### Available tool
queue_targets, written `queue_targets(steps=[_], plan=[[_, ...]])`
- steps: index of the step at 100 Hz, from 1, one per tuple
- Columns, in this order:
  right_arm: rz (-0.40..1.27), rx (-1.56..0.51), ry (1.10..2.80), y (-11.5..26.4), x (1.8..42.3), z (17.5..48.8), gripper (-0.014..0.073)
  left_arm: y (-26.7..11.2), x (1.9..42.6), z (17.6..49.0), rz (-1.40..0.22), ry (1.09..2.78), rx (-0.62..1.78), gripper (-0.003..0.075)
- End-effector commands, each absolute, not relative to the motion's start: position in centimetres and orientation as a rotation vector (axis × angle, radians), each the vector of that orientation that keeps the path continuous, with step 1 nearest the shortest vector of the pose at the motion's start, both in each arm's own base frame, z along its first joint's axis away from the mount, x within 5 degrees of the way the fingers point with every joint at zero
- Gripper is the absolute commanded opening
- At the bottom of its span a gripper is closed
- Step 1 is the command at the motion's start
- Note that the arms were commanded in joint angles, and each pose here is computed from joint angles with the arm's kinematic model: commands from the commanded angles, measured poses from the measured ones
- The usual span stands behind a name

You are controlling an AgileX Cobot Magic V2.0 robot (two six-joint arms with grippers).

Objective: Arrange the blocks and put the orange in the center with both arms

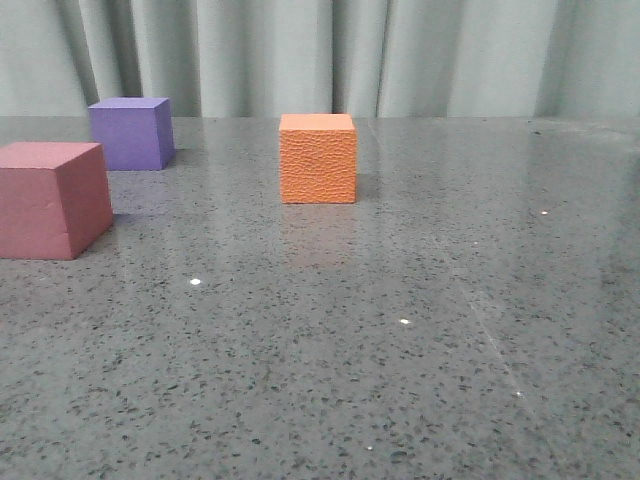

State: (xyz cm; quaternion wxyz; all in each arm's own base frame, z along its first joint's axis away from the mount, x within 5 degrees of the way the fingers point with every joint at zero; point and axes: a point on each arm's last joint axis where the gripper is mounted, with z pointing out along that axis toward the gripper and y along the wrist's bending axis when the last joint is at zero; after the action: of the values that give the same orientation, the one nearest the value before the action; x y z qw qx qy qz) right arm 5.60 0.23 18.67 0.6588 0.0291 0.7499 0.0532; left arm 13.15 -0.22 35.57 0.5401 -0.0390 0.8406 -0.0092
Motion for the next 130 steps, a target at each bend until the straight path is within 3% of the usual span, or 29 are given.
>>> queue_targets(steps=[1,8,26,48,69,99,130], plan=[[0.114,0.060,1.579,0.2,5.5,20.0,-0.0067,-0.3,13.4,37.4,-0.056,1.883,-0.095,0.0630],[0.114,0.060,1.579,0.2,5.5,20.0,-0.0067,-0.4,13.4,37.4,-0.062,1.883,-0.097,0.0718],[0.114,0.060,1.579,0.2,5.5,20.0,-0.0067,-0.5,13.4,37.6,-0.095,1.881,-0.113,0.0640],[0.114,0.060,1.579,0.2,5.5,20.0,-0.0067,-1.1,13.8,40.0,-0.213,1.789,-0.135,0.0637],[0.114,0.060,1.579,0.2,5.5,20.0,-0.0067,-3.5,16.5,42.3,-0.302,1.792,-0.023,0.0606],[0.114,0.060,1.579,0.2,5.5,20.0,-0.0067,-12.4,23.8,43.5,-0.503,1.828,0.196,0.0606],[0.114,0.060,1.579,0.2,5.5,20.0,-0.0067,-22.6,30.9,39.4,-0.422,2.040,0.195,0.0606]])
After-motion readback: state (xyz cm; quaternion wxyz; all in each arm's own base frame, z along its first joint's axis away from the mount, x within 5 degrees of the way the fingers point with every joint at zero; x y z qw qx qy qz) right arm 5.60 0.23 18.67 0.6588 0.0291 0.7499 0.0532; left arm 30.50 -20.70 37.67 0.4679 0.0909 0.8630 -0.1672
